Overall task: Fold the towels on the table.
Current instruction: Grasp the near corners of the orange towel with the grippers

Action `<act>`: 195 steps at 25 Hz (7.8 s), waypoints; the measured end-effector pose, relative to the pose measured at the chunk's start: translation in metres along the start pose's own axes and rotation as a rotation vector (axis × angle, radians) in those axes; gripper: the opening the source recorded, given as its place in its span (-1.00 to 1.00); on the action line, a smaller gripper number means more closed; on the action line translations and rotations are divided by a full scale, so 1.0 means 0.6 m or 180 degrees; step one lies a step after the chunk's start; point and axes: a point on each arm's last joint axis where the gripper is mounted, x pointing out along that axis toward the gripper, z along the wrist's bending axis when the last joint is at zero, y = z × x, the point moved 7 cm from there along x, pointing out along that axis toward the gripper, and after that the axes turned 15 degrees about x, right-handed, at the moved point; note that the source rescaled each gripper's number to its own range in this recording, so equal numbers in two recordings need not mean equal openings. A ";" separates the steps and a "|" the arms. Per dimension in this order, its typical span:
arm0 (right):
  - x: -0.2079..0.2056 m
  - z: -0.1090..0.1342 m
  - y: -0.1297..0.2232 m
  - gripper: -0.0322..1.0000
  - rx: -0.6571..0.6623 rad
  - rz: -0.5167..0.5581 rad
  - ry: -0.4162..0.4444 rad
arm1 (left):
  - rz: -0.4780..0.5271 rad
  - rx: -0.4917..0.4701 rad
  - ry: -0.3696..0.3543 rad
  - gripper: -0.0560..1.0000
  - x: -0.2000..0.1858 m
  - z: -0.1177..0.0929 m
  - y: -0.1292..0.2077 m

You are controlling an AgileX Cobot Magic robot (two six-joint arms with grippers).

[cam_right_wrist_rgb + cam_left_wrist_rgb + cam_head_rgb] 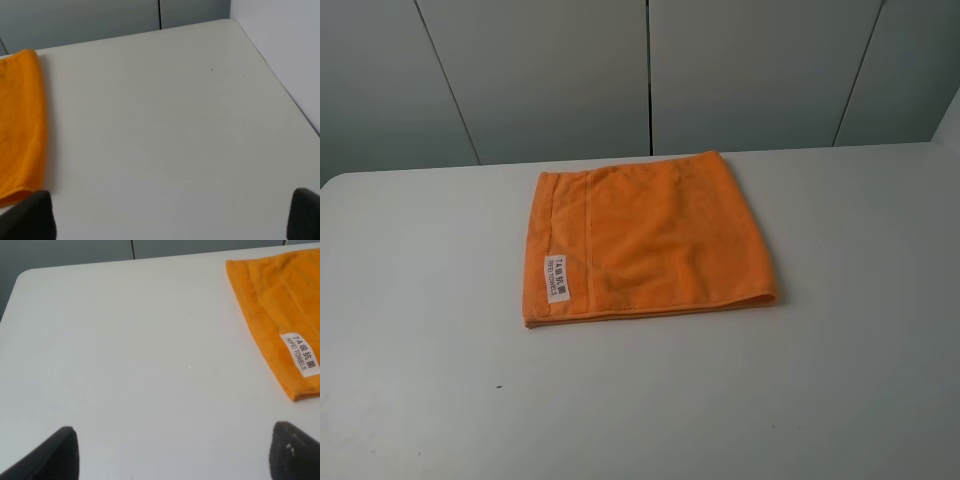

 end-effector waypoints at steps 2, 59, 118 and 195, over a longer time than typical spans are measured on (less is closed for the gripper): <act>0.000 0.000 0.000 1.00 0.0000 0.0000 0.0000 | 0.0000 0.0000 0.0000 0.97 0.000 0.000 0.000; 0.000 -0.002 -0.001 1.00 0.0074 -0.0011 0.0027 | -0.1384 0.0328 -0.0305 0.97 0.039 0.032 -0.183; 0.457 0.275 0.174 1.00 -0.4979 0.2887 -0.2684 | 0.1561 0.3818 0.2646 0.97 0.542 -0.292 -0.017; 0.475 0.291 0.240 1.00 -0.5682 0.2566 -0.2652 | 0.1688 0.3789 0.2951 0.97 0.551 -0.360 0.039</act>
